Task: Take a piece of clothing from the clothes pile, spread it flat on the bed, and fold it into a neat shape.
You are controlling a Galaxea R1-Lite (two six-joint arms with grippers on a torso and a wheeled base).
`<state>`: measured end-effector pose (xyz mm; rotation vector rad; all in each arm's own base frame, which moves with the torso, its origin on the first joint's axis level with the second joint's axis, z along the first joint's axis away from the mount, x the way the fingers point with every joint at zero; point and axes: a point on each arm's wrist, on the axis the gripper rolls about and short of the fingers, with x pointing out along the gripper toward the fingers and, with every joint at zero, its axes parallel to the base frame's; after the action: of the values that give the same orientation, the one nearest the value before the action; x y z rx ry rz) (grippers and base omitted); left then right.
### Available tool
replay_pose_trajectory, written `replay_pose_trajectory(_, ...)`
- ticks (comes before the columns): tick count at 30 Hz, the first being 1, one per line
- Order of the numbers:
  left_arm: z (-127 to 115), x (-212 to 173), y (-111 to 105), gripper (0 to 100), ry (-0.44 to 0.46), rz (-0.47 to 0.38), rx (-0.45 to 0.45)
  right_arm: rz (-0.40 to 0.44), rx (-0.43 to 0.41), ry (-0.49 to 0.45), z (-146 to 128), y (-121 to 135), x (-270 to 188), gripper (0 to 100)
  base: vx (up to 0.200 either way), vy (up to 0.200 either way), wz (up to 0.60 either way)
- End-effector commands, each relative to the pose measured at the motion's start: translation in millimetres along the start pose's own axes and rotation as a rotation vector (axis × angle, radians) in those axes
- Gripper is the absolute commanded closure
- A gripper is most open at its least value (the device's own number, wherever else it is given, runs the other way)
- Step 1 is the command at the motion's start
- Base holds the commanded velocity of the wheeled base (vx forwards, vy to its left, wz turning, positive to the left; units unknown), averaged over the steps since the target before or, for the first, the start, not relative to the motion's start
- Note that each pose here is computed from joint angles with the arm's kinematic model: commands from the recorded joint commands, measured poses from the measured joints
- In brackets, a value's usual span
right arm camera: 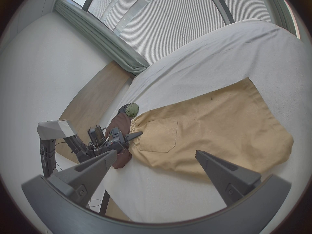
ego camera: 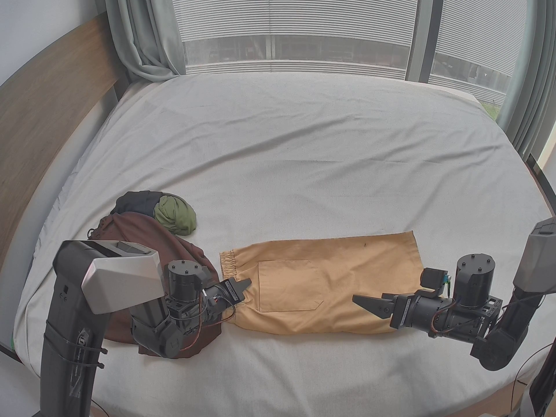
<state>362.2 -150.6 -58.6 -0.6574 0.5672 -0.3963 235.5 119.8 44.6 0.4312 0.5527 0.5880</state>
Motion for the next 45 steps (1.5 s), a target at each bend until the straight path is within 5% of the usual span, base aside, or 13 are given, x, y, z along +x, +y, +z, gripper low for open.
replay_pose_trajectory(1, 2, 0, -2, 100, -0.005, -0.007, -0.012, -0.024, 0.021, -0.012, 2, -9, 5, 0, 0.000, 0.000, 0.00)
replay_pose_trajectory(16, 27, -28, -17, 100, -0.032, 0.004, -0.021, -0.212, 0.117, -0.024, -9, -91, 35, 0, 0.000, 0.000, 0.00)
replay_pose_trajectory(45, 69, -86, -2, 100, -0.071, 0.038, -0.049, -0.186, 0.107, 0.014, -28, -89, 47, 0, 0.000, 0.000, 0.00)
